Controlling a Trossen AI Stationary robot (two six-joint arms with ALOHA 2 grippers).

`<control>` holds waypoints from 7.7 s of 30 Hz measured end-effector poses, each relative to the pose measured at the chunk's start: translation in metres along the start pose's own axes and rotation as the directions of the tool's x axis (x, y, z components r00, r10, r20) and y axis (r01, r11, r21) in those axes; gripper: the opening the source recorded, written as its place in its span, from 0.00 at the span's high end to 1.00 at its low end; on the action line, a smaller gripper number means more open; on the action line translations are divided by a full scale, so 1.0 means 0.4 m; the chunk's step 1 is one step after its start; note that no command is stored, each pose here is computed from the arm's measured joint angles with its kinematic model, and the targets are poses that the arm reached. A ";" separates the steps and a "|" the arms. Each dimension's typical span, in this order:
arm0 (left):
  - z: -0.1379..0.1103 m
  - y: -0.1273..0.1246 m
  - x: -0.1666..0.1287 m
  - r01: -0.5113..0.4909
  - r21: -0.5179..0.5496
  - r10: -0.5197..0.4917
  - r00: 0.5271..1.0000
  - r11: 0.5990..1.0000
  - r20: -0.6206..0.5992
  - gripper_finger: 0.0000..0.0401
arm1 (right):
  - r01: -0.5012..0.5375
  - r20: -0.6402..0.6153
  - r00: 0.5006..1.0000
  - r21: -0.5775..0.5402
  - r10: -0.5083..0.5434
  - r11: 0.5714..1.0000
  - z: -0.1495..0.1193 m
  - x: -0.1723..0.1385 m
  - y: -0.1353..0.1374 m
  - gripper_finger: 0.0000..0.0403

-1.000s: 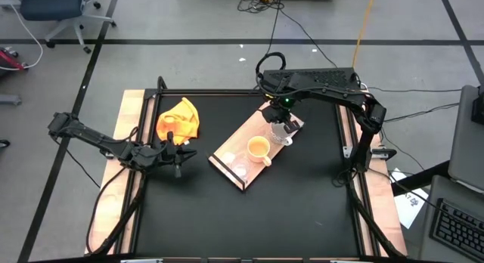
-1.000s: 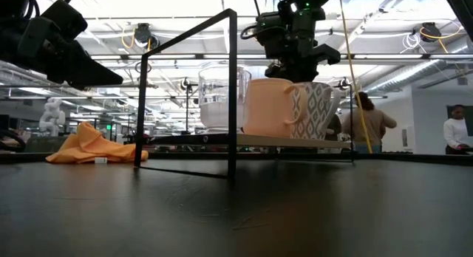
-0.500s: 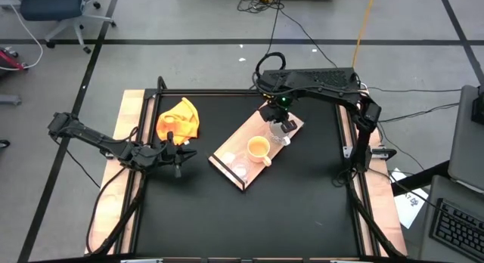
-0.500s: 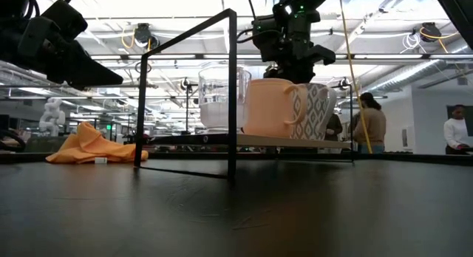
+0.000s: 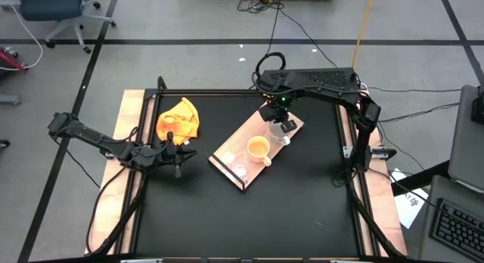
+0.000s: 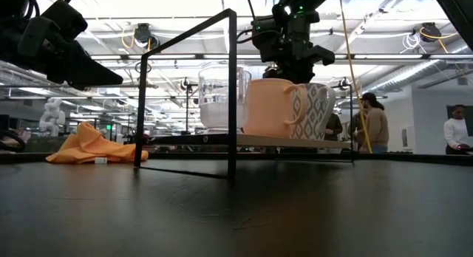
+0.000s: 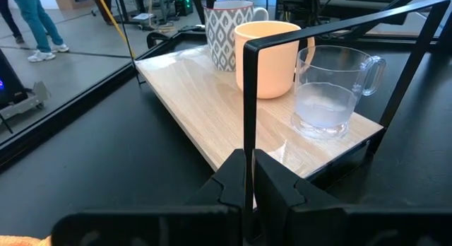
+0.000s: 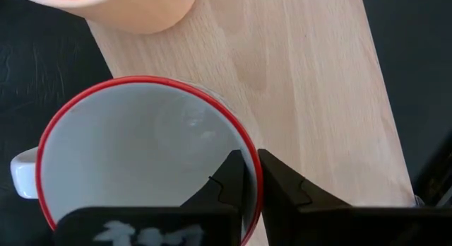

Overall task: Stack small to large cups/mugs on shelf
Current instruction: Put the gray mug on the shelf, then return to Home Position

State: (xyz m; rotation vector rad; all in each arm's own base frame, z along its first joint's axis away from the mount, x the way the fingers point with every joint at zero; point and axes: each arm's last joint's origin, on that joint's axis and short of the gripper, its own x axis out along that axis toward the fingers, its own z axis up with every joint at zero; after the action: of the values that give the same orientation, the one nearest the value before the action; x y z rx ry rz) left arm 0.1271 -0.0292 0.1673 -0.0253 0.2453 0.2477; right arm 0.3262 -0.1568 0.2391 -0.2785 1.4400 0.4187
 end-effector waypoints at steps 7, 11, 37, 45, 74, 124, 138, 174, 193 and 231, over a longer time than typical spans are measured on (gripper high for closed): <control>-0.001 0.000 0.000 -0.001 0.000 0.001 1.000 1.000 -0.005 0.92 | 0.003 0.000 1.000 0.026 -0.003 1.000 0.000 -0.001 0.000 0.95; -0.002 0.000 0.000 -0.001 -0.004 0.001 1.000 1.000 -0.007 0.92 | 0.027 0.012 1.000 0.028 -0.027 0.999 0.004 -0.006 -0.001 0.90; -0.005 0.001 0.000 -0.001 -0.018 0.001 1.000 1.000 -0.019 0.92 | 0.037 0.023 0.999 0.055 -0.038 0.998 0.005 -0.010 -0.001 0.78; -0.005 0.001 0.000 -0.001 -0.023 0.001 1.000 1.000 -0.019 0.92 | 0.037 0.024 0.999 0.055 -0.038 0.998 0.005 -0.011 0.000 0.78; -0.005 0.001 0.000 -0.001 -0.022 0.001 1.000 1.000 -0.019 0.92 | 0.061 0.058 0.996 0.117 -0.068 0.991 -0.004 -0.060 0.023 0.77; -0.005 0.001 0.000 -0.002 -0.020 0.001 1.000 1.000 -0.017 0.92 | 0.182 0.195 0.957 0.176 -0.215 0.967 -0.028 -0.234 0.149 0.33; -0.003 0.000 0.000 -0.001 -0.026 0.001 1.000 1.000 -0.012 0.92 | 0.207 0.261 0.933 0.174 -0.248 0.963 -0.038 -0.297 0.225 0.33; -0.003 0.000 0.000 -0.001 -0.039 0.000 1.000 0.999 -0.012 0.92 | 0.197 0.248 0.939 0.174 -0.237 0.965 -0.033 -0.292 0.229 0.86; -0.003 0.000 0.000 0.000 -0.049 0.000 1.000 0.999 -0.012 0.92 | 0.194 0.237 0.944 0.171 -0.231 0.966 -0.039 -0.295 0.235 1.00; -0.003 0.000 0.000 0.000 -0.063 -0.001 1.000 0.998 -0.011 0.92 | 0.151 0.637 0.666 0.395 -0.388 0.906 -0.245 -0.301 0.481 1.00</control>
State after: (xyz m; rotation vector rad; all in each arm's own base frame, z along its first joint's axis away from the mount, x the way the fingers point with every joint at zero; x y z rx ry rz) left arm 0.1268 -0.0292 0.1661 -0.0896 0.2484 0.2551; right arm 0.1448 -0.0398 0.3596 -0.0538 0.6561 0.0168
